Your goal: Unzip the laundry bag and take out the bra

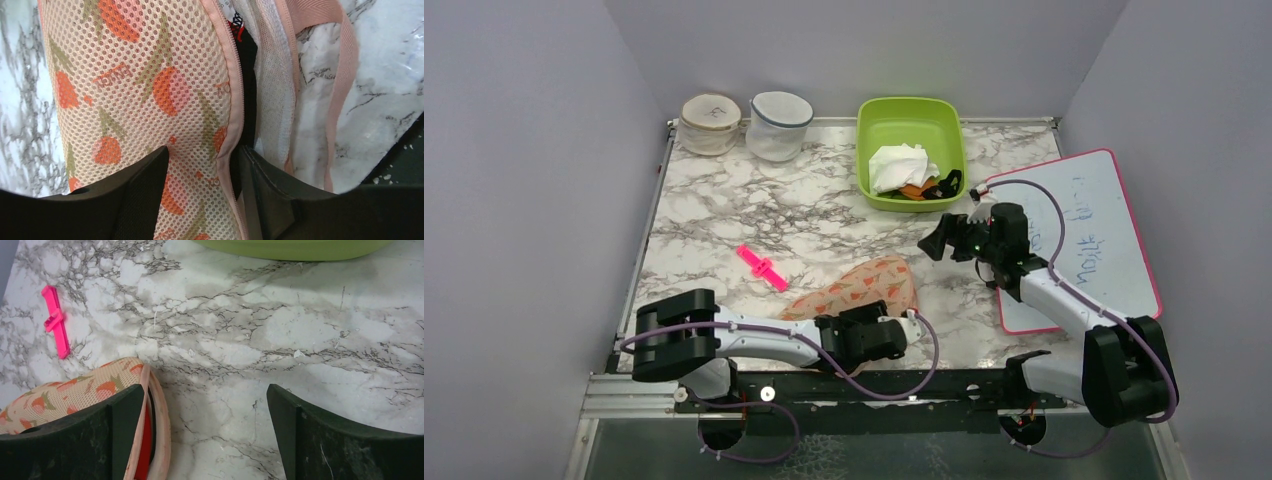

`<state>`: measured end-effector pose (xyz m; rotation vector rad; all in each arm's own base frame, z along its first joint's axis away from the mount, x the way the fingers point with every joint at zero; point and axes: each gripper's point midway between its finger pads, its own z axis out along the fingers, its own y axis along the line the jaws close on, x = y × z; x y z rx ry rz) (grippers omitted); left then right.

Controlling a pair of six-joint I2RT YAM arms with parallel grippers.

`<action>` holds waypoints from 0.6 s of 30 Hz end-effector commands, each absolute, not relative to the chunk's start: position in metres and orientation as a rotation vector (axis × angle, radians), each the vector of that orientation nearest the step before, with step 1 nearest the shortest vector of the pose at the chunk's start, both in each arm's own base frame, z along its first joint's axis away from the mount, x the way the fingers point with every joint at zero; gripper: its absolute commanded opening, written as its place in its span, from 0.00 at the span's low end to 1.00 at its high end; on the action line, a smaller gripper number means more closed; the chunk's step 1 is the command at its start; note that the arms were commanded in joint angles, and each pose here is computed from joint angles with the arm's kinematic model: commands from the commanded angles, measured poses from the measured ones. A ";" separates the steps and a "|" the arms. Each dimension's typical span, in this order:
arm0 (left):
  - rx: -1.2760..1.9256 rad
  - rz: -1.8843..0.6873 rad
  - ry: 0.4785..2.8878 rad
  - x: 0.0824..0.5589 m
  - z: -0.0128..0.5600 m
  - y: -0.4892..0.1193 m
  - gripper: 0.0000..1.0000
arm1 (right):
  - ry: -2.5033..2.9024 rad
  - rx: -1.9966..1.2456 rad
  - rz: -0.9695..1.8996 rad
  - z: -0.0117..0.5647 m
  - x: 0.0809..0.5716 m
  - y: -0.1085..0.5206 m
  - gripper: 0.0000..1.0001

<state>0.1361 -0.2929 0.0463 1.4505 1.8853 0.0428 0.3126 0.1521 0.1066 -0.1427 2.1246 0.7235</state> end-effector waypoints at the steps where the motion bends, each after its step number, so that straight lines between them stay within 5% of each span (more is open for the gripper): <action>1: 1.399 0.181 1.839 0.144 0.055 -0.291 0.45 | 2.084 -0.183 0.741 0.113 0.311 0.156 0.91; 5: 1.396 0.237 1.831 0.141 0.047 -0.287 0.49 | 2.066 -0.188 0.761 0.116 0.310 0.158 0.91; 8: 1.364 0.257 1.836 0.143 0.049 -0.286 0.31 | 2.062 -0.190 0.771 0.116 0.309 0.159 0.91; 18: 1.284 0.070 1.835 0.138 0.082 -0.311 0.00 | 2.066 -0.212 0.811 0.114 0.307 0.165 0.90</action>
